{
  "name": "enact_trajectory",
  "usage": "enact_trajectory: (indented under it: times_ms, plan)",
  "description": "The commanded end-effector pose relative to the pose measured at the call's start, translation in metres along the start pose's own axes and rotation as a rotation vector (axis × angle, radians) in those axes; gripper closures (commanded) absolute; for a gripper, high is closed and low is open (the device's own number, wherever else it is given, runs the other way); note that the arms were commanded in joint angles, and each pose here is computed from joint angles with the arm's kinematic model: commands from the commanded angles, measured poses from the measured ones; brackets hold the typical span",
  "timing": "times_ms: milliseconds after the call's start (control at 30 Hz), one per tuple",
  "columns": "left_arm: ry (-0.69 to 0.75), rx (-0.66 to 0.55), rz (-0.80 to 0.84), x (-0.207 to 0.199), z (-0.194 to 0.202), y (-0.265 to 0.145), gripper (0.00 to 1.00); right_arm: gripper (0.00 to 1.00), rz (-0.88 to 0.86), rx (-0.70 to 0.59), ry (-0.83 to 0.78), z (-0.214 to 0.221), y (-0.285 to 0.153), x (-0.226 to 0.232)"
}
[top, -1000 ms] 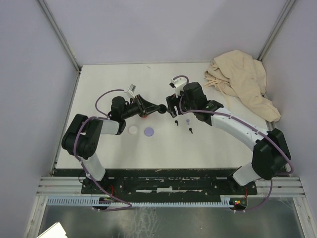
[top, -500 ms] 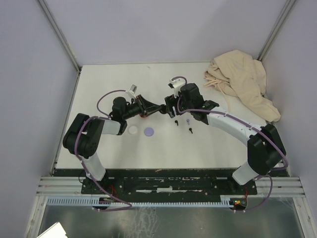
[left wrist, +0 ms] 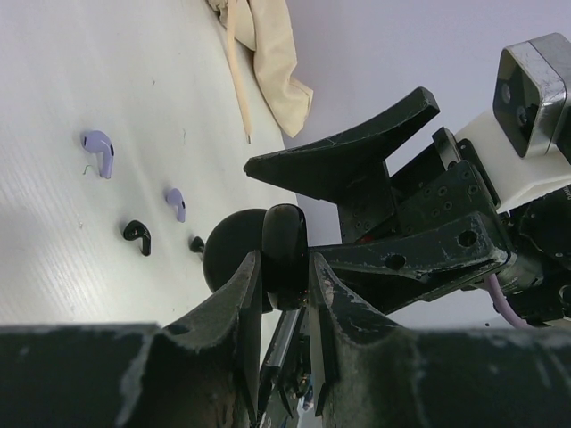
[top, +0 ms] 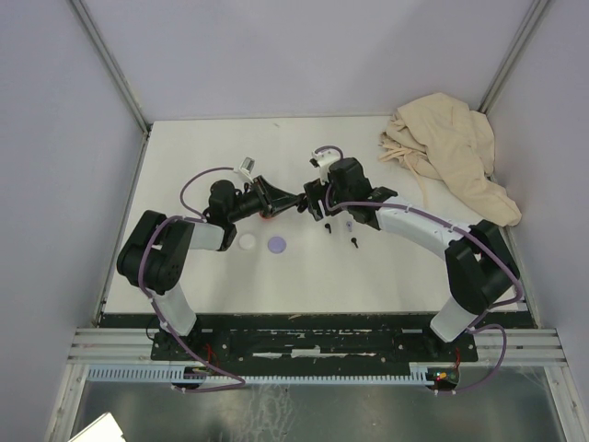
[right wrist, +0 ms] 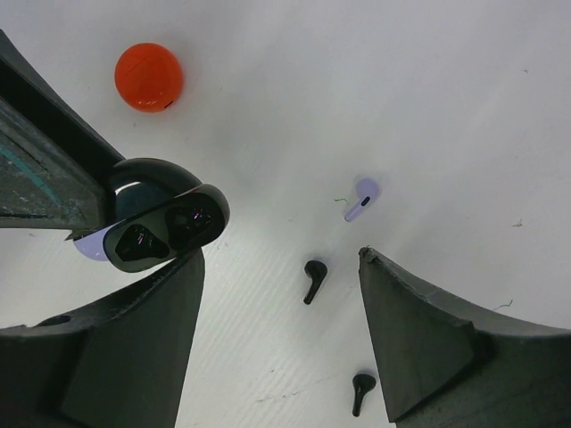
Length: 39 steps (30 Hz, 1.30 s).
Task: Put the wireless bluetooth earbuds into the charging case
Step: Open the charging case, then pick up the earbud from the center of the board.
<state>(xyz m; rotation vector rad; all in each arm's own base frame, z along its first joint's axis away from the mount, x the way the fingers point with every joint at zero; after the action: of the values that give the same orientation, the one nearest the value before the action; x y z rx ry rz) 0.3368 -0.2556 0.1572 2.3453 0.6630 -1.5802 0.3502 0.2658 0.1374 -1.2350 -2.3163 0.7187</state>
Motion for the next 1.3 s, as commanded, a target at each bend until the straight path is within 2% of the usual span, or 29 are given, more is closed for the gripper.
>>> enact_trajectory:
  times_ms: [0, 200, 300, 400, 600, 1267]
  plan:
    - [-0.003, -0.018, 0.056, -0.014, -0.005, 0.002, 0.97, 0.22, 0.008, -0.113, 0.013, -0.036, -0.002, 0.003]
    - [-0.072, -0.116, 0.049, -0.011, -0.022, -0.001, 0.97, 0.22, 0.103, -0.102, 0.035, -0.025, -0.017, -0.014]
    - [-0.118, -0.181, 0.088, -0.012, -0.03, -0.007, 0.97, 0.23, 0.172, 0.01, 0.03, -0.006, -0.02, -0.024]
    - [-0.148, -0.219, 0.113, -0.013, -0.032, -0.012, 0.97, 0.27, 0.196, 0.121, 0.035, 0.017, -0.013, -0.028]
    - [-0.163, -0.242, 0.094, -0.007, -0.028, -0.018, 0.97, 0.39, 0.154, 0.207, 0.075, 0.042, 0.005, -0.021]
    - [-0.189, -0.272, 0.083, 0.001, -0.028, -0.032, 0.97, 0.52, 0.172, 0.285, 0.103, 0.055, 0.05, -0.02]
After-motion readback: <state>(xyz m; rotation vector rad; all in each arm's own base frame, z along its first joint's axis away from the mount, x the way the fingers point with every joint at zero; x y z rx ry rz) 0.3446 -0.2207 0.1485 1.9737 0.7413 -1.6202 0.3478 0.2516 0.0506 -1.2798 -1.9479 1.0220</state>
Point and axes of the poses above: each gripper's point midway between its finger pads, its own y axis out along the fingers, its own x axis along the line the jaws close on, z = x × y, the point moved 2 cm from there along -y, back along the fingers, and after that the axes turned 3 degrees about y, right-handed, at the moved point
